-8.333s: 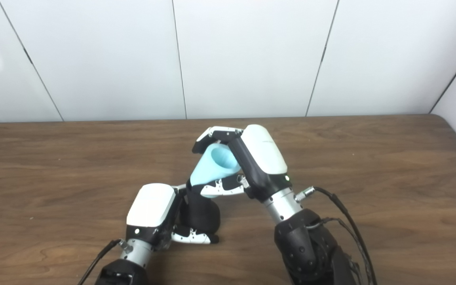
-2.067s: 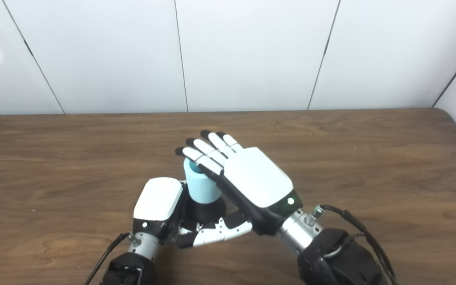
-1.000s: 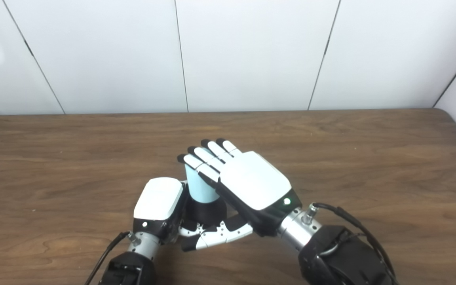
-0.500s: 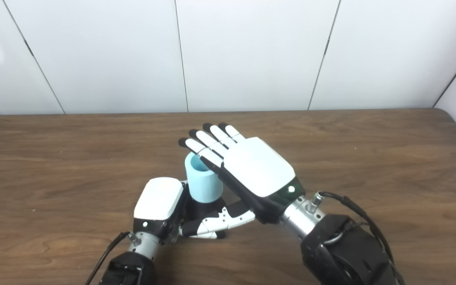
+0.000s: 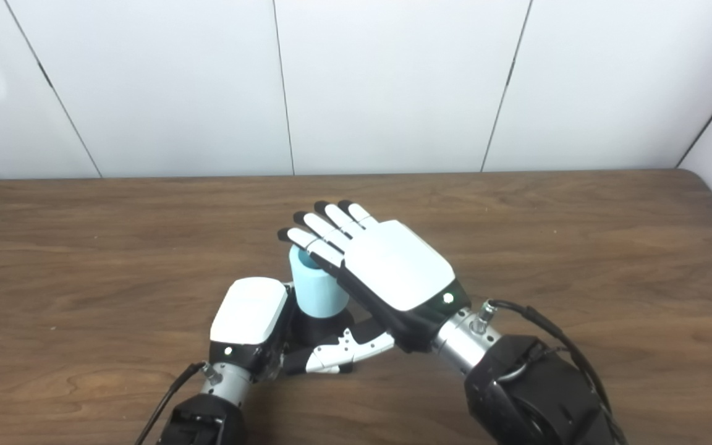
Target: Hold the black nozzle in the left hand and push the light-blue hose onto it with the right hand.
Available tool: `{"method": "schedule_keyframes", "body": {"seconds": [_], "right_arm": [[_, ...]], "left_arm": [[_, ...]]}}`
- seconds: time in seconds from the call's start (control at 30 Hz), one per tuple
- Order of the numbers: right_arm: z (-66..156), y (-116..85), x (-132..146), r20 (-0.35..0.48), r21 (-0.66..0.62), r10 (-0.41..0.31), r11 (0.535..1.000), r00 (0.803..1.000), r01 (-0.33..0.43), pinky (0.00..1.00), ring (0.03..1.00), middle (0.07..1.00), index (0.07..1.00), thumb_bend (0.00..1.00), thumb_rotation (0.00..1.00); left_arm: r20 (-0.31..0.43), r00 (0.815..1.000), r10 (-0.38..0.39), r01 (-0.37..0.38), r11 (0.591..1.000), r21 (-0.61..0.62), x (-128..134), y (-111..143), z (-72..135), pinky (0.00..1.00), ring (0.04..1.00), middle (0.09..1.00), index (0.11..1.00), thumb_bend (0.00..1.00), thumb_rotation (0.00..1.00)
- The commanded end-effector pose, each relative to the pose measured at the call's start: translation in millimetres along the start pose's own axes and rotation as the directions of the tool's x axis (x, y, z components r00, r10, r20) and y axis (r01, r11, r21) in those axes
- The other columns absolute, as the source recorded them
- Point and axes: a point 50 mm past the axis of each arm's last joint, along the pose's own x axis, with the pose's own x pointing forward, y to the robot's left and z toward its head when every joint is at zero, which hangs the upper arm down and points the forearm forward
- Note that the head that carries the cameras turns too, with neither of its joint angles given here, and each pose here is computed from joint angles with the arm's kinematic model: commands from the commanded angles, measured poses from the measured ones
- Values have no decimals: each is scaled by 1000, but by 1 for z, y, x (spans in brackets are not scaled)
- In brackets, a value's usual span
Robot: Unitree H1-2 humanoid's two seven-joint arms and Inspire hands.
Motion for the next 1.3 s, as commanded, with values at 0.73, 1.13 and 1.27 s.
{"method": "schedule_keyframes", "body": {"seconds": [0.73,1.13,1.27], "right_arm": [[-1,8,-20,0,10,93,996,996,-93,1000,992,932,874,702,1000],[-3,22,-22,2,45,122,992,993,-122,992,978,923,872,683,1000],[-6,31,-21,2,92,132,987,991,-131,991,973,932,878,662,1000]], "left_arm": [[-10,888,-460,458,887,-63,-44,-74,2,450,366,476,505,499,0],[-4,887,-462,460,885,-70,-43,-74,2,445,374,481,498,500,0],[-11,887,-461,460,885,-68,-43,-74,2,449,376,481,500,500,0]]}}
